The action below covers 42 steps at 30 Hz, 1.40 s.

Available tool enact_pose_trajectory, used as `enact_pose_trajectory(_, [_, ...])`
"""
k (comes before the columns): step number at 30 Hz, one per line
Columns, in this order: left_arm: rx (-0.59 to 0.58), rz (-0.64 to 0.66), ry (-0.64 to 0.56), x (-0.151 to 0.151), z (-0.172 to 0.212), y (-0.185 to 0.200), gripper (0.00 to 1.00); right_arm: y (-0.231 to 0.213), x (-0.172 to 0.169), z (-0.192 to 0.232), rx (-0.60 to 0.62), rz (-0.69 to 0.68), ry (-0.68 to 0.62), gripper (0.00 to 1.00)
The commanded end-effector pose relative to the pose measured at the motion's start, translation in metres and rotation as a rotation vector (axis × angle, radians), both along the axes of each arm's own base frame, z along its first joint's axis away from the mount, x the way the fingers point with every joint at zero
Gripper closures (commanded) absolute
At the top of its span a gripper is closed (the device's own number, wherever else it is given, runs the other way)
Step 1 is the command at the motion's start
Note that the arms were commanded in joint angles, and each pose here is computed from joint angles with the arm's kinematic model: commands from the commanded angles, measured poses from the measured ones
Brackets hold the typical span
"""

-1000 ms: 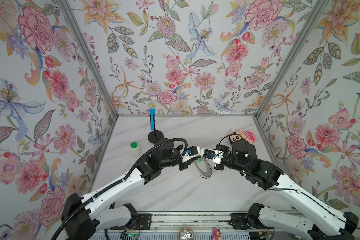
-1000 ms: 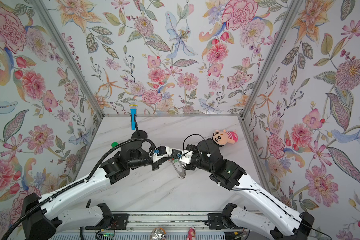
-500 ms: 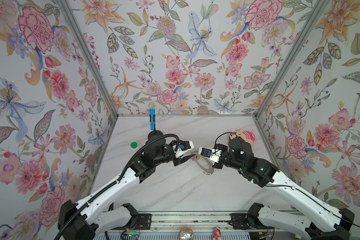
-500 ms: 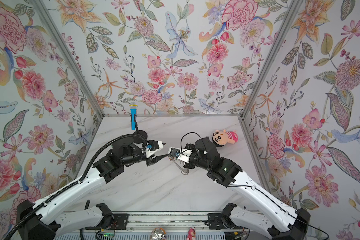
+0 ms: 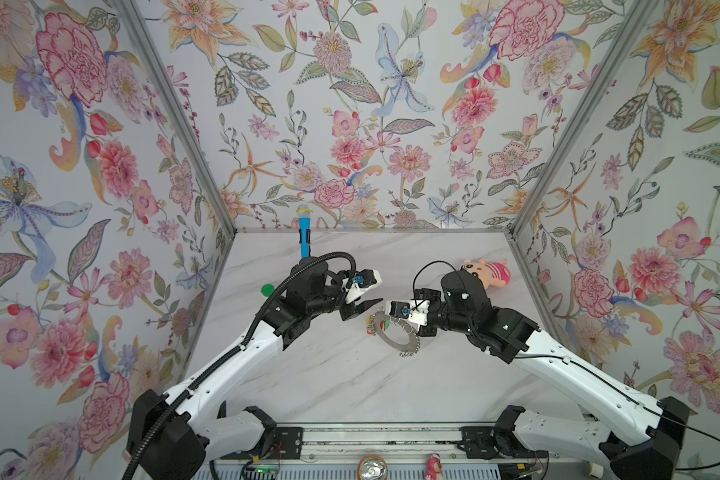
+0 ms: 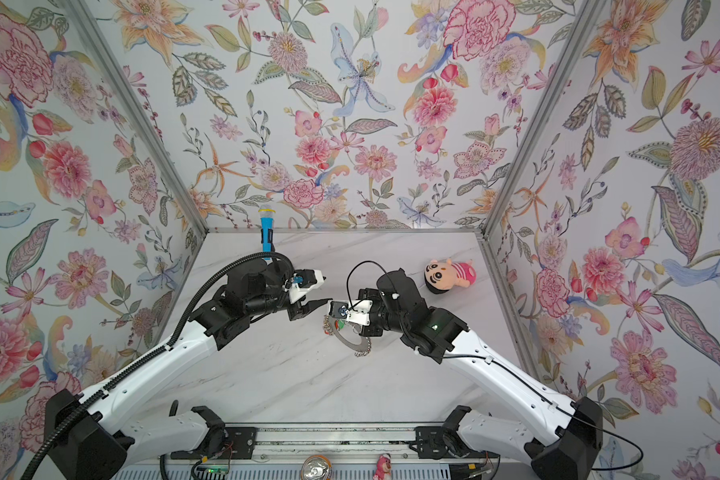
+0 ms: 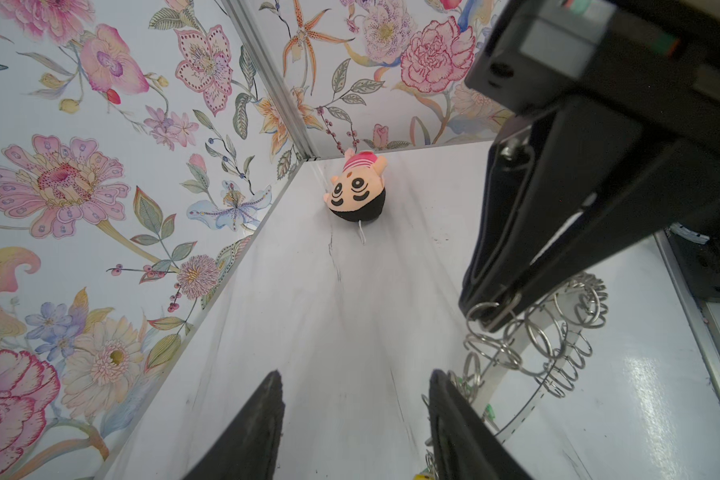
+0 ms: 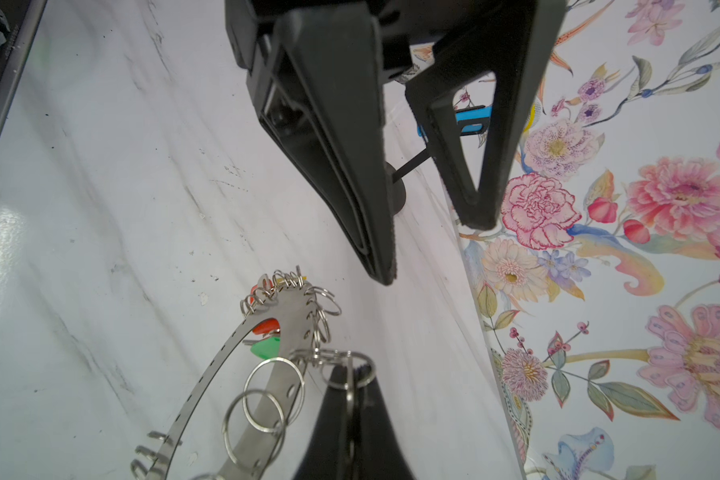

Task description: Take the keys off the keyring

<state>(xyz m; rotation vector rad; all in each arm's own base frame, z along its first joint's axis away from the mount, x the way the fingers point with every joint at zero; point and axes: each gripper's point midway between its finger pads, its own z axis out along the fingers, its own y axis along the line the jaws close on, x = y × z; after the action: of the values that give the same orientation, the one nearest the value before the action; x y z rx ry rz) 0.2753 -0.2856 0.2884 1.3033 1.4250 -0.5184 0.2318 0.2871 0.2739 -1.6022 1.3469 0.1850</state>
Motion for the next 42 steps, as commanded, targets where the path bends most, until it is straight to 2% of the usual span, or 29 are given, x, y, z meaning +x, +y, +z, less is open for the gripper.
enact_pose_trajectory(1, [0.014, -0.022, -0.001, -0.003, 0.004, 0.003, 0.43, 0.01, 0.004, 0.028, 0.046, 0.043, -0.059, 1.0])
enact_pose_trajectory(6, [0.005, 0.005, -0.013, -0.009, 0.006, 0.012, 0.42, 0.016, 0.011, 0.03, 0.04, 0.05, -0.072, 1.0])
enact_pose_trajectory(10, [-0.046, 0.048, -0.038, -0.015, 0.017, 0.021, 0.42, 0.02, 0.017, 0.034, 0.062, 0.042, -0.094, 1.0])
enact_pose_trajectory(16, [-0.208, 0.081, -0.03, -0.033, 0.028, 0.033, 0.46, 0.022, 0.027, 0.04, 0.101, -0.003, -0.108, 1.0])
enact_pose_trajectory(21, [-0.392, 0.081, -0.007, -0.049, 0.035, 0.04, 0.57, 0.024, 0.028, 0.044, 0.148, -0.015, -0.096, 1.0])
enact_pose_trajectory(24, [-0.455, 0.071, -0.013, -0.055, 0.037, 0.037, 0.62, 0.025, 0.028, 0.047, 0.176, -0.02, -0.088, 1.0])
enact_pose_trajectory(33, [-0.452, 0.085, -0.037, -0.051, 0.031, 0.02, 0.64, 0.028, 0.022, 0.043, 0.187, 0.003, -0.065, 1.0])
enact_pose_trajectory(39, [-0.309, 0.094, -0.067, -0.04, 0.035, 0.02, 0.61, 0.027, 0.018, 0.039, 0.155, 0.032, -0.072, 1.0])
enact_pose_trajectory(42, [-0.255, 0.089, -0.042, -0.03, 0.032, 0.024, 0.61, 0.029, 0.014, 0.036, 0.144, 0.062, -0.077, 1.0])
